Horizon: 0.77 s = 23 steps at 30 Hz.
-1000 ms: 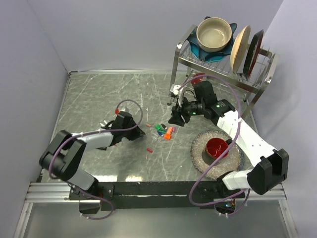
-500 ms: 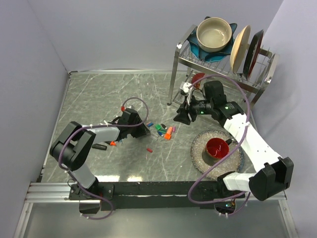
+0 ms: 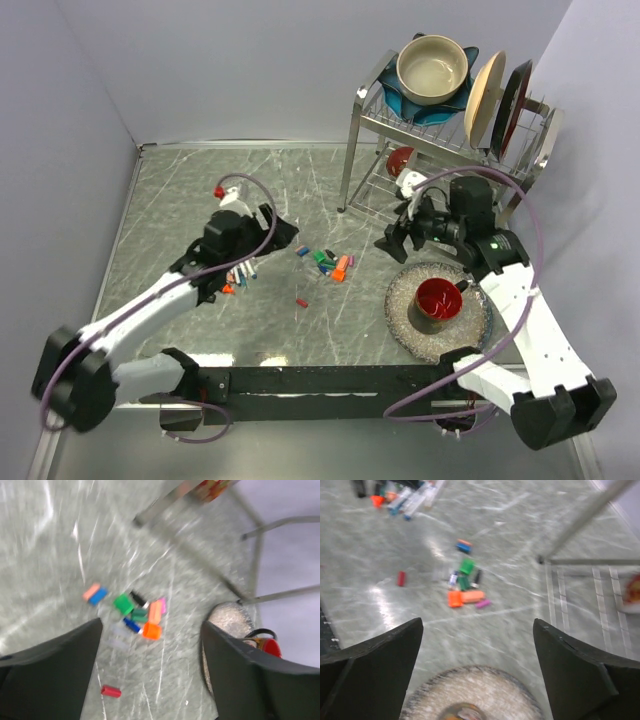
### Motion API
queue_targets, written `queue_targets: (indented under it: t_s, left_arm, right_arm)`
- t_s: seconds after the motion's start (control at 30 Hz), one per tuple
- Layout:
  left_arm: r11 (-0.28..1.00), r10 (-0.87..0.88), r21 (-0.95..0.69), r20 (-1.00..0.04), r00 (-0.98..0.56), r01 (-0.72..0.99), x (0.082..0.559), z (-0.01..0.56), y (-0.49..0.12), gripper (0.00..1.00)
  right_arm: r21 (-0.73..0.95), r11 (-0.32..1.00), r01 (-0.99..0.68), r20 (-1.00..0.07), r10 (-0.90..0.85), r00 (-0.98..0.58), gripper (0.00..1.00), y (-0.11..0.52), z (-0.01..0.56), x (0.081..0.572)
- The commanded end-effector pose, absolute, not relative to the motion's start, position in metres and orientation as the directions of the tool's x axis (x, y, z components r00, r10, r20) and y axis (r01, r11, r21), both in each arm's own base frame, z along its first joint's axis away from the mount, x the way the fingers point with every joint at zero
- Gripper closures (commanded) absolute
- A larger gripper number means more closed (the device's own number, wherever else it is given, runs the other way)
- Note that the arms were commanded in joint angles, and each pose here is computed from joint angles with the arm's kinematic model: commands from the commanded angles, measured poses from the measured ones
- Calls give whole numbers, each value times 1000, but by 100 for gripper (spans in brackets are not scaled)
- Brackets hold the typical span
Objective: Open the pen caps
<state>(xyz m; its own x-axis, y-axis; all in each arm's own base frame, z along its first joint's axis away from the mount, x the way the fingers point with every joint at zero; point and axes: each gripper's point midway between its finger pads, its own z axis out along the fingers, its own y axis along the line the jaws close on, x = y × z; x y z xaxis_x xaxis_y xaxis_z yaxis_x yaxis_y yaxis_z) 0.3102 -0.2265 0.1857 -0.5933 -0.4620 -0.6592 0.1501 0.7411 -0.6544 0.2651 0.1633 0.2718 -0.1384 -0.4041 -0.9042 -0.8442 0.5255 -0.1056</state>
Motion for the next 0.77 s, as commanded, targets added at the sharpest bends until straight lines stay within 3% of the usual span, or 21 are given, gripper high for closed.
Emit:
queue_targets:
  t_s: [0.0,0.1,0.23,0.4,0.53,0.73]
  left_arm:
    - [796,-408,-541,-811,-420,272,300,244,-199,8]
    - [828,-384,-487,-854,-351,279,289,275,-179,1]
    - [840,-407,-460,-884,-229,286,266,331,-150,1]
    - [841,-446,-459,-888,-113,286,242,385,-122,1]
    - [841,-455,-458,-887,-83,287,227,403,-109,1]
    - [841,-453,-457,-888,-84,289,221,406,-106,1]
  right_arm:
    - [-199,654,-730,-910,-399,-109,0,134,311,268]
    - [-191,749,-635,-926,-353,-137,0,116,332,266]
    - [-92,906,-414,-972,-172,-161,0,85,365,270]
    - [-11,969,-247,-992,-41,-116,0,59,402,261]
    - [-3,978,-208,-997,-19,-75,0,50,422,249]
    - [-34,958,-286,-998,-46,-38,0,60,444,232]
